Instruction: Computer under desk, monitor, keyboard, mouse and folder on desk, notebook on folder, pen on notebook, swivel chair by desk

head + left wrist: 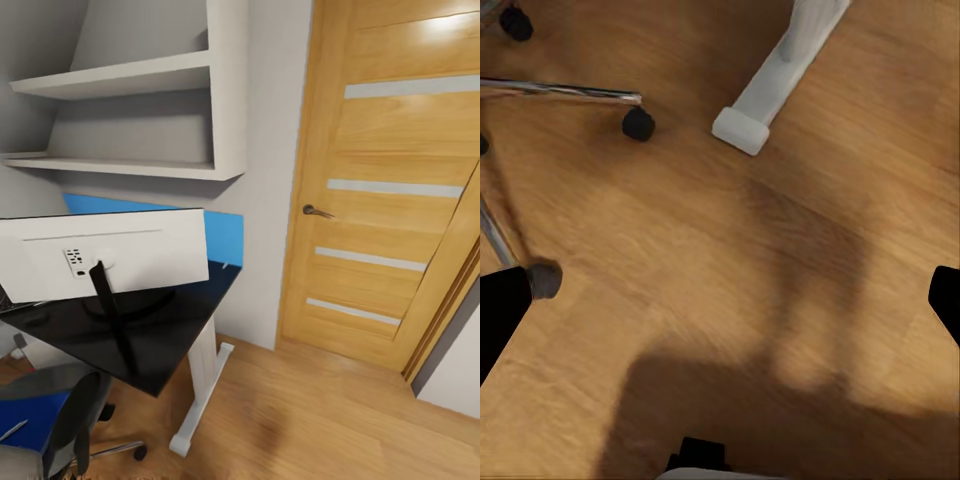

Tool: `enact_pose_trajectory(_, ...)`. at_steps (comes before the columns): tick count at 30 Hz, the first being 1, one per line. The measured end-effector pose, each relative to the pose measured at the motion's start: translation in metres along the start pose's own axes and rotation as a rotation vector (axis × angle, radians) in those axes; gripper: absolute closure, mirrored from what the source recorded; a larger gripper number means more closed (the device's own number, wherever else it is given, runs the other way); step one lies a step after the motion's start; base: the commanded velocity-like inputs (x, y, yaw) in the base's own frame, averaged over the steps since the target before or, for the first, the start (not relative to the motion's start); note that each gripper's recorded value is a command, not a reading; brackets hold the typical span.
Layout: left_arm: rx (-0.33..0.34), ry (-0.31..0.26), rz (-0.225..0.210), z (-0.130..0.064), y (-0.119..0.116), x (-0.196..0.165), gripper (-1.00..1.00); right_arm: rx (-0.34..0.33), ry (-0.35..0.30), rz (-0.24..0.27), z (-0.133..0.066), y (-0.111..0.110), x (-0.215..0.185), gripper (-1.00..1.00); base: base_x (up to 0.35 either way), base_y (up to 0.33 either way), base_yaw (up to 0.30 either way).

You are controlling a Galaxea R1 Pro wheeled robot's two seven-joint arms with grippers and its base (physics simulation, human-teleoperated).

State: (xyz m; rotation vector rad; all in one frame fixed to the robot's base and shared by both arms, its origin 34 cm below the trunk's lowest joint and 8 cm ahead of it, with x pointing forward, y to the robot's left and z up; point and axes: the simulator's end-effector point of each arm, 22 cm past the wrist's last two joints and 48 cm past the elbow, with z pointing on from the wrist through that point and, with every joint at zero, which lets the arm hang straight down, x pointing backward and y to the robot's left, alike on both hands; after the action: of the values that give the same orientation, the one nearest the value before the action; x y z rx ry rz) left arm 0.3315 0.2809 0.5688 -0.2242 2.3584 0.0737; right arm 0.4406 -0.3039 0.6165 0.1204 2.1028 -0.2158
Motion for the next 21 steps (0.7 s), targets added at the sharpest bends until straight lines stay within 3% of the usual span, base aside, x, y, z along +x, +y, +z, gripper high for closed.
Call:
enact_pose_trajectory(3,0.005,0.000,-0.005,-0.001,-0.004,0.001,-1.00,0.009,-0.002,-0.006,0.010,-0.006,-0.008,-1.00,0.000,0.000,0.277)
enact_pose_trajectory(7,0.014,0.040,0.001,-0.008,-0.006,0.019,-1.00,0.026,0.007,-0.011,0.015,-0.013,-0.009,-1.00,0.000,0.000,0.280)
enact_pose_trajectory(11,0.012,0.080,0.008,-0.014,-0.004,0.035,-1.00,0.025,0.080,-0.020,0.000,-0.013,0.020,-1.00,0.000,0.000,0.285)
enact_pose_trajectory(21,0.007,0.088,0.009,-0.015,-0.003,0.038,-1.00,0.010,0.073,-0.007,-0.008,-0.002,0.024,-1.00,-0.119,-0.072,0.226)
